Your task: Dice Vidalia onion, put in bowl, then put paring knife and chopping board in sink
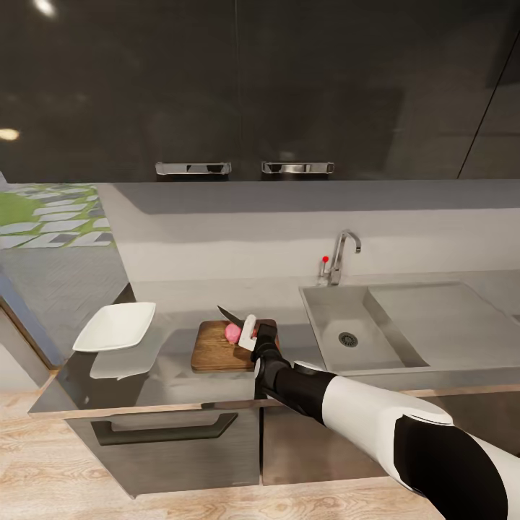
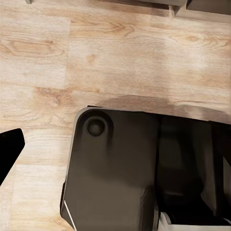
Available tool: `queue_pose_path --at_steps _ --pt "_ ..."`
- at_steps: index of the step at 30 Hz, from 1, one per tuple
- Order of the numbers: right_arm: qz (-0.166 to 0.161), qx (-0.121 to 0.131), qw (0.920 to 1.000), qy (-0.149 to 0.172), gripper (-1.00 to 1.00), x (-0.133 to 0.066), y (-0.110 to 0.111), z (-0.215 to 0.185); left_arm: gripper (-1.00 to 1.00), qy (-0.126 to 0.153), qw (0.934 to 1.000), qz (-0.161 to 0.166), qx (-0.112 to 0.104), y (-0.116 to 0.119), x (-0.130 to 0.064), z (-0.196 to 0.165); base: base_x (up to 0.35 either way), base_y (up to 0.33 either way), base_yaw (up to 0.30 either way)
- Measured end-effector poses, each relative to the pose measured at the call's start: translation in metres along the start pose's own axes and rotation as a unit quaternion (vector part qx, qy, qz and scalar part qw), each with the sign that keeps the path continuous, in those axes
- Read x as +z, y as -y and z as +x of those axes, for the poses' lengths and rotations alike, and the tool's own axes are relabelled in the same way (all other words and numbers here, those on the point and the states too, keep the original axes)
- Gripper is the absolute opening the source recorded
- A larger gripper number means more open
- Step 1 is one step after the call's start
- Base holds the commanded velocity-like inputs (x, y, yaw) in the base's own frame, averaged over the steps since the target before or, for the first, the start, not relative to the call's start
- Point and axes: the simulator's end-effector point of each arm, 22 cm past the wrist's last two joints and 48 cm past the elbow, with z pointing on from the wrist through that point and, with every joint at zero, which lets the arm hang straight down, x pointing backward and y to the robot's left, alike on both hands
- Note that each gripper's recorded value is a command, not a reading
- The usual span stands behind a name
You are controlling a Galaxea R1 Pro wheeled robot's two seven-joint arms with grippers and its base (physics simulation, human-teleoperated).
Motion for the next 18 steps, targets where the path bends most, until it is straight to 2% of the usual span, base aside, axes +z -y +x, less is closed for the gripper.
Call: queue_pose_path --at_steps 18 --pt "-0.007 -0.001 1.0000 -0.003 -1.00 0.0000 -0.0032 0.0012 1.00 -0.001 1.0000 0.000 0.000 -0.0001 -0.0001 0.0005 0.000 0.000 0.000"
